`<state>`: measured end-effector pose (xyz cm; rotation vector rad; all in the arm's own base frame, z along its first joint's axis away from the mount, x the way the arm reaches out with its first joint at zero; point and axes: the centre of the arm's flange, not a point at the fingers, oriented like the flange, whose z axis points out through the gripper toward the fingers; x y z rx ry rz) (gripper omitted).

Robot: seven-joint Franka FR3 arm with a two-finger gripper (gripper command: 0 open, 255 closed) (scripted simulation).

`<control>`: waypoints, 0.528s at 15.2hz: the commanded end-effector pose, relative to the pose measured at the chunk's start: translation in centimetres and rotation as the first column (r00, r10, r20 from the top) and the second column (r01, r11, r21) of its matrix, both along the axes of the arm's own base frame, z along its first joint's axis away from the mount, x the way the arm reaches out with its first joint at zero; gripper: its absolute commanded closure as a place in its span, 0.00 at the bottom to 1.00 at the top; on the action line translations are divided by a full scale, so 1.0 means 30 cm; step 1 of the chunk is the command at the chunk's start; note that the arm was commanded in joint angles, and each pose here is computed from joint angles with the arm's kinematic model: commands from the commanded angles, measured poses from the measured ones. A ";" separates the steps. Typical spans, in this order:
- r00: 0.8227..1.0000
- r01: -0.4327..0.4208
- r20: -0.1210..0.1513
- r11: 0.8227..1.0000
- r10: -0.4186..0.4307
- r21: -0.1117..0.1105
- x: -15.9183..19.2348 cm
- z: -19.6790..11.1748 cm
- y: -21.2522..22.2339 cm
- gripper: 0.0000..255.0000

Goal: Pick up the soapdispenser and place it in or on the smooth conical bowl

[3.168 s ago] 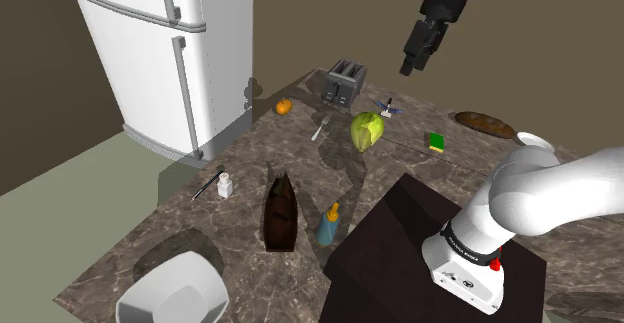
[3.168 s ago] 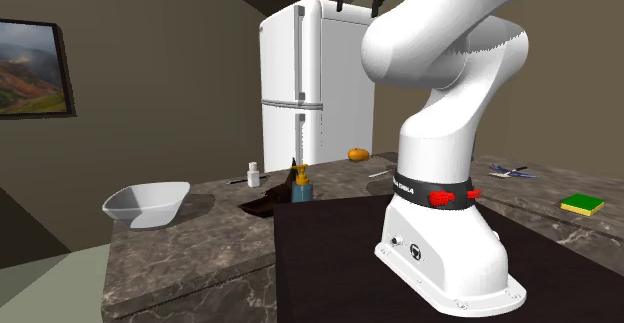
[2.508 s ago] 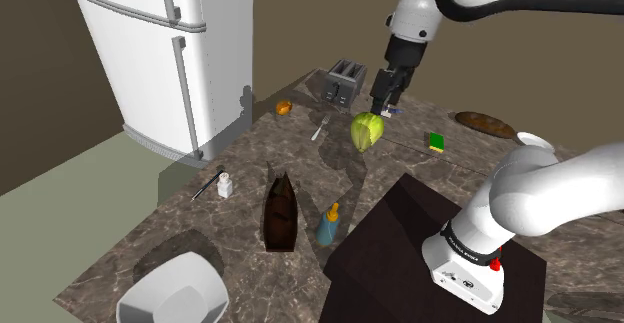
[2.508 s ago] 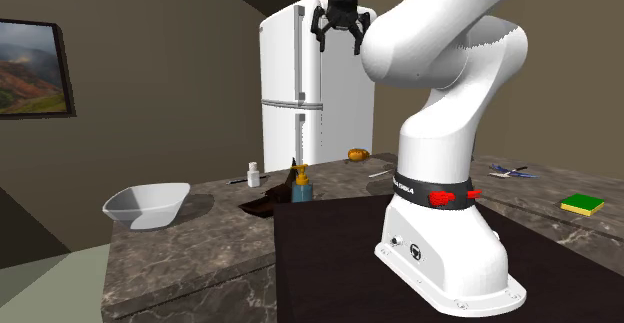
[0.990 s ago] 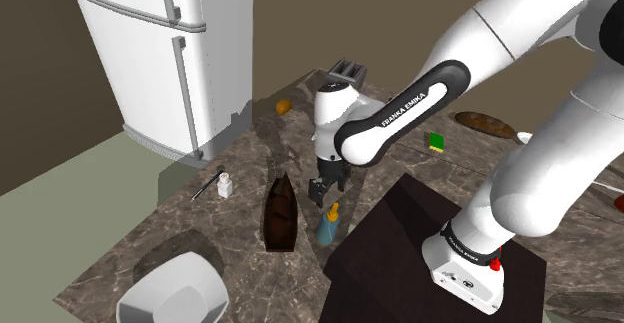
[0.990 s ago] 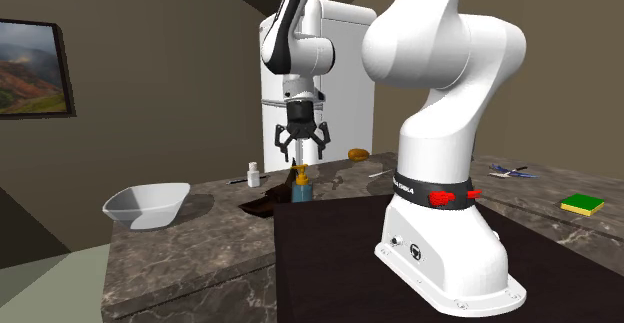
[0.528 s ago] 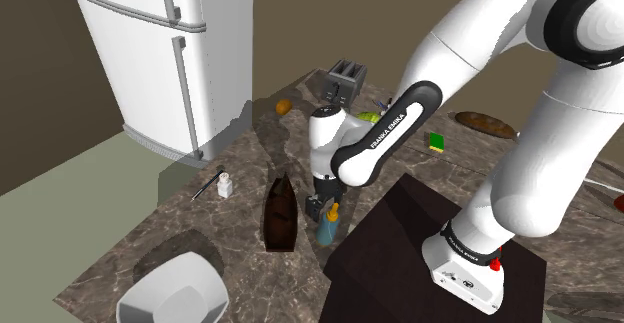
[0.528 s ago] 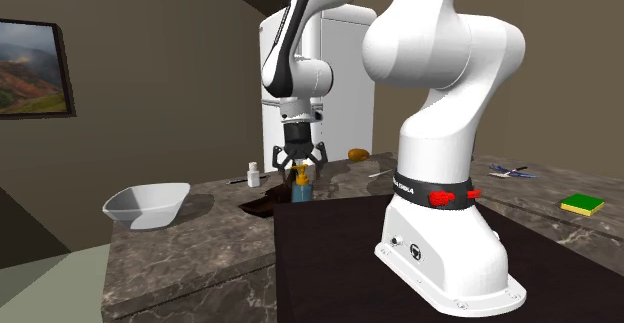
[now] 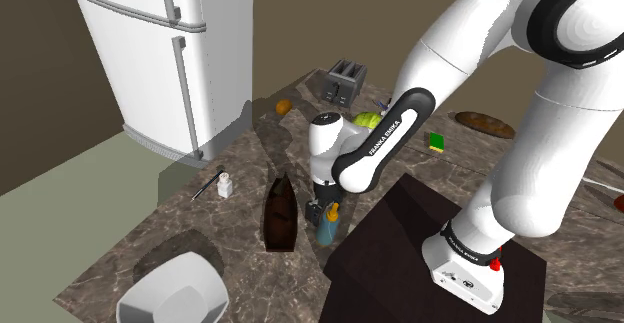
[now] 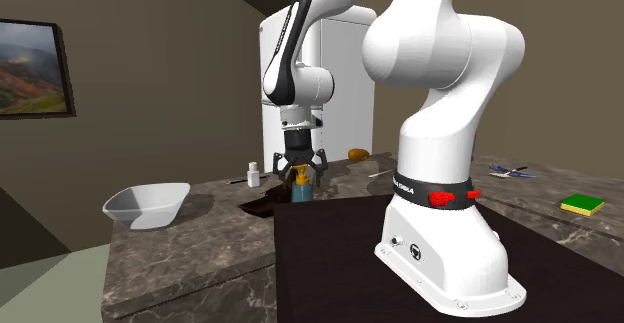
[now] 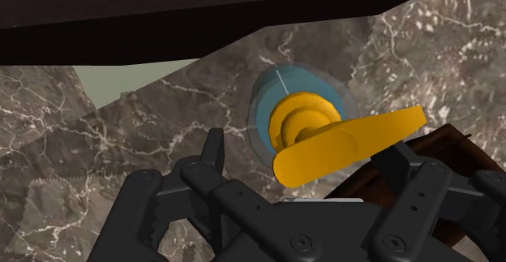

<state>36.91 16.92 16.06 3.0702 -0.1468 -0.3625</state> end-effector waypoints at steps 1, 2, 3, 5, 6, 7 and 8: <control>1.000 0.000 0.000 1.000 0.000 0.000 0.000 0.000 0.000 0.00; 1.000 0.000 0.000 1.000 0.000 0.000 0.000 0.000 0.000 0.00; 1.000 0.000 0.000 1.000 0.000 0.000 0.000 0.000 0.000 1.00; 1.000 0.000 0.000 1.000 0.000 0.000 0.000 0.000 0.000 1.00; 1.000 0.000 0.000 1.000 0.000 0.000 0.000 0.000 0.000 1.00; 1.000 0.000 0.000 1.000 0.000 0.000 0.000 0.000 0.000 1.00; 1.000 0.000 0.000 1.000 0.000 0.000 0.000 0.000 0.000 1.00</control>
